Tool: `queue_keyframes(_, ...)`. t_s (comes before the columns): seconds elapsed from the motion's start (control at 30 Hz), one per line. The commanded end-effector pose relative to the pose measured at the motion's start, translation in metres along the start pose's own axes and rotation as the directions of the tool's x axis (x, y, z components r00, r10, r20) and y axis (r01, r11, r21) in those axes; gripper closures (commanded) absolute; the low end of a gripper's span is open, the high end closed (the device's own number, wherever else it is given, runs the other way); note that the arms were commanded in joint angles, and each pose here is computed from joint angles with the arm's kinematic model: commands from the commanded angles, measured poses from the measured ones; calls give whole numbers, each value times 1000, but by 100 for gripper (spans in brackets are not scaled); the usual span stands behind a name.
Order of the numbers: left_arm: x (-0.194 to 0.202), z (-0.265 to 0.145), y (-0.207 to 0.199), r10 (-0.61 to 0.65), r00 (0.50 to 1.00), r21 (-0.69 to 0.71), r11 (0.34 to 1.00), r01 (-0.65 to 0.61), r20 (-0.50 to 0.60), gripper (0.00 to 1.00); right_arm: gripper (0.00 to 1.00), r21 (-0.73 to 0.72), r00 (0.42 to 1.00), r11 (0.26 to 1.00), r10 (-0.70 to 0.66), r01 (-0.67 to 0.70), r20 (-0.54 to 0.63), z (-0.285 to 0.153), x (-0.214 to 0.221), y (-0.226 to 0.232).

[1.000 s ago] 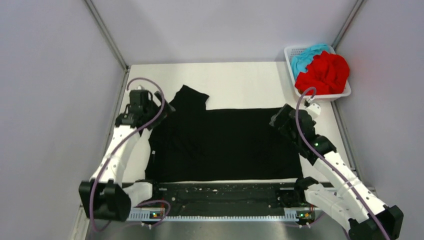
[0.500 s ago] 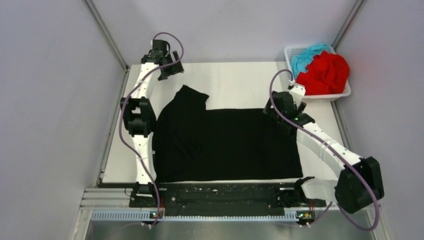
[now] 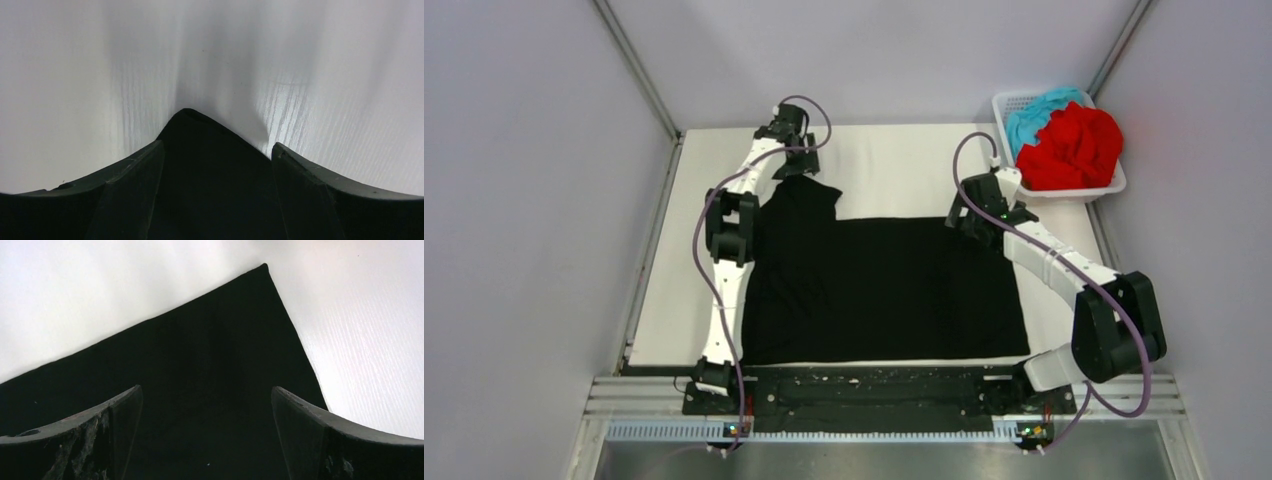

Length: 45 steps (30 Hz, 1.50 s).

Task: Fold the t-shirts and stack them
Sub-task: Grab the side of the flattened tshirt furthest away from the robot with both arms

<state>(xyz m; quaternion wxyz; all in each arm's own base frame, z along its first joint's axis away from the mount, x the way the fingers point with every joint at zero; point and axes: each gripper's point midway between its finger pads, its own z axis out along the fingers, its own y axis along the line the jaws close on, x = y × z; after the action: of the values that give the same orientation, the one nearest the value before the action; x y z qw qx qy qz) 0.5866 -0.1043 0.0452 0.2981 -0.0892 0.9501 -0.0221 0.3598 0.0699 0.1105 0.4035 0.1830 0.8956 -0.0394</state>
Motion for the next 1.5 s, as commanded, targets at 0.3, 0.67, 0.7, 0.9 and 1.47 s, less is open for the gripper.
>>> queue_keyframes(0.3,8,10,22,-25,1000,-141,990,24,-12,36,2,-34,999,998,46,-46,-4,-9,2,-3)
queue_keyframes(0.67,17,13,19,-4,999,-123,992,-1,-43,87,3,0,999,999,54,-54,5,-9,3,-11)
queue_keyframes(0.7,14,11,19,-4,999,-121,993,-1,-38,93,3,12,998,998,55,-56,11,-7,0,-12)
queue_keyframes(0.9,-3,-12,10,-5,1000,-75,997,6,5,100,8,102,998,993,65,-67,22,15,-30,-10)
queue_keyframes(1.47,-18,-82,-19,-20,996,87,996,13,84,100,13,413,995,908,-32,66,-90,119,-37,-14)
